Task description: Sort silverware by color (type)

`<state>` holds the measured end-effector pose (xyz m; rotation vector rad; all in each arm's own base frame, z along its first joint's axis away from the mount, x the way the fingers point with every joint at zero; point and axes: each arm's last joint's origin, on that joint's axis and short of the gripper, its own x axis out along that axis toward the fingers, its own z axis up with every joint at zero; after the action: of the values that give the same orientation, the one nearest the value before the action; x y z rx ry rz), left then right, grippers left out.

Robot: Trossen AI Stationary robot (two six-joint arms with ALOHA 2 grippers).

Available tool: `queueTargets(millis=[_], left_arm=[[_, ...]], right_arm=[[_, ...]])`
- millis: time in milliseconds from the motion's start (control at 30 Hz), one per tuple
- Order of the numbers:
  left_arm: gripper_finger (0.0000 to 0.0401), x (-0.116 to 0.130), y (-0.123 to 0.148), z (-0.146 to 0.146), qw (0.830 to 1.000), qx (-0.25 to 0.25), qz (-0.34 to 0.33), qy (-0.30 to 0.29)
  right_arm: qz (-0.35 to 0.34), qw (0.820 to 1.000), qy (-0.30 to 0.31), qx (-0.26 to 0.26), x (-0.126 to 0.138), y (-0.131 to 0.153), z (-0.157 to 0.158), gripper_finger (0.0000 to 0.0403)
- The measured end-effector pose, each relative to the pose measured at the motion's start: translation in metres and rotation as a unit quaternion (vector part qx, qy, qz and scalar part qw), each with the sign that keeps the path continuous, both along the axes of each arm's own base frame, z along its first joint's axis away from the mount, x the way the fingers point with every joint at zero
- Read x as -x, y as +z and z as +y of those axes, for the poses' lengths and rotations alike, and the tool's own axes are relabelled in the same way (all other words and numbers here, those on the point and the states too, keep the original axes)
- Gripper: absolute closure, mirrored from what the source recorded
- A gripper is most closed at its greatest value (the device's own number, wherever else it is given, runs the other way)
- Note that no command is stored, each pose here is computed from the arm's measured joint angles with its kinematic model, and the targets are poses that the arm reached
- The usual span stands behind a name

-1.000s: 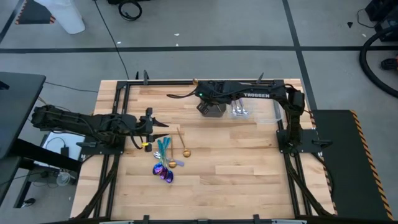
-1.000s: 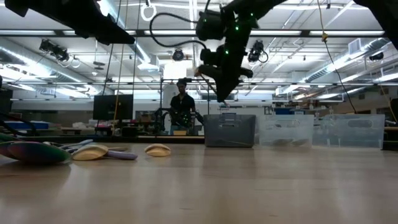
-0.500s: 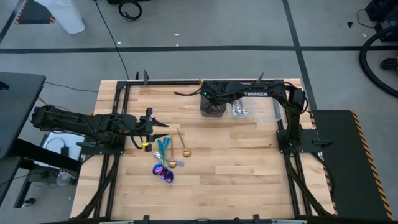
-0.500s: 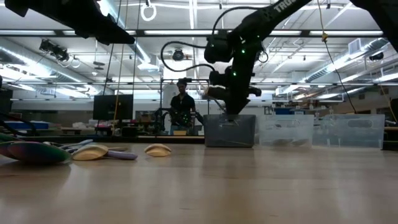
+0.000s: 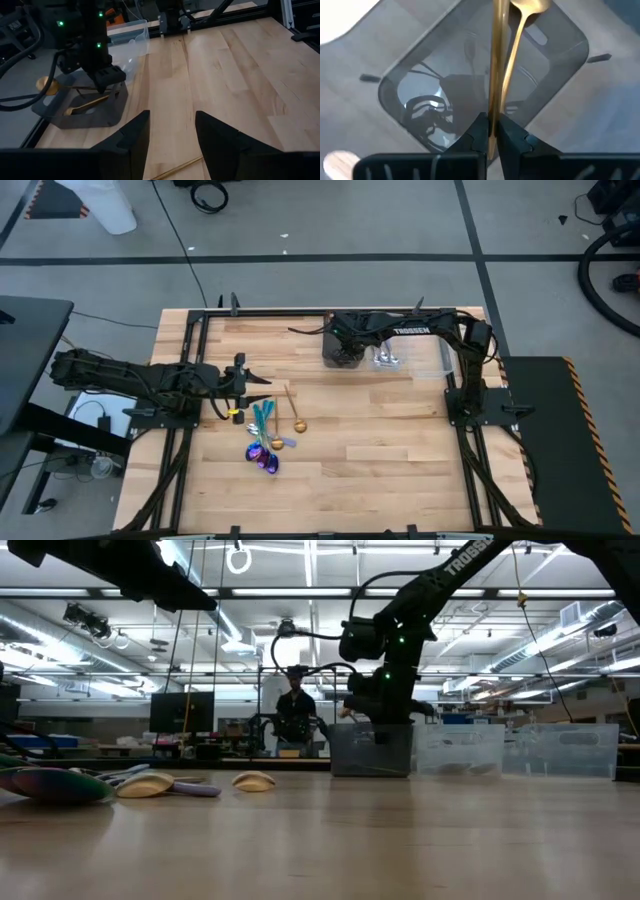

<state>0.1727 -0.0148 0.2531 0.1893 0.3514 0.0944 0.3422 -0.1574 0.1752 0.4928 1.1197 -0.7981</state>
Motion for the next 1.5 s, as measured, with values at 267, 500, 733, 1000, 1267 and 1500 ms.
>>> queueTargets(millis=[267,500,733,1000,1267,1500], left_arm=[[0.0235,0.0,0.0,0.0,1.0,0.0,0.0,0.0],[0.0235,0.0,0.0,0.0,1.0,0.0,0.0,0.0],[0.0235,0.0,0.0,0.0,1.0,0.001,0.001,0.0],[0.0235,0.001,-0.006,0.0,0.999,-0.022,0.024,-0.008],[0.0235,0.004,-0.011,0.0,0.998,-0.026,0.054,-0.008],[0.0235,0.004,-0.011,0.0,0.998,-0.025,0.053,-0.008]], right_arm=[[-0.016,0.999,-0.007,-0.035,0.0,-0.002,0.002,0.0372],[-0.018,0.999,-0.011,-0.039,0.0,-0.002,0.002,0.0354],[-0.023,0.999,-0.019,-0.04,-0.001,-0.001,0.002,0.032],[-0.04,0.999,-0.01,-0.031,-0.009,0.01,0.003,0.0314],[-0.057,0.998,0.003,-0.02,-0.016,0.023,0.002,0.0315],[-0.057,0.998,0.005,-0.02,-0.017,0.023,0.003,0.0315]])
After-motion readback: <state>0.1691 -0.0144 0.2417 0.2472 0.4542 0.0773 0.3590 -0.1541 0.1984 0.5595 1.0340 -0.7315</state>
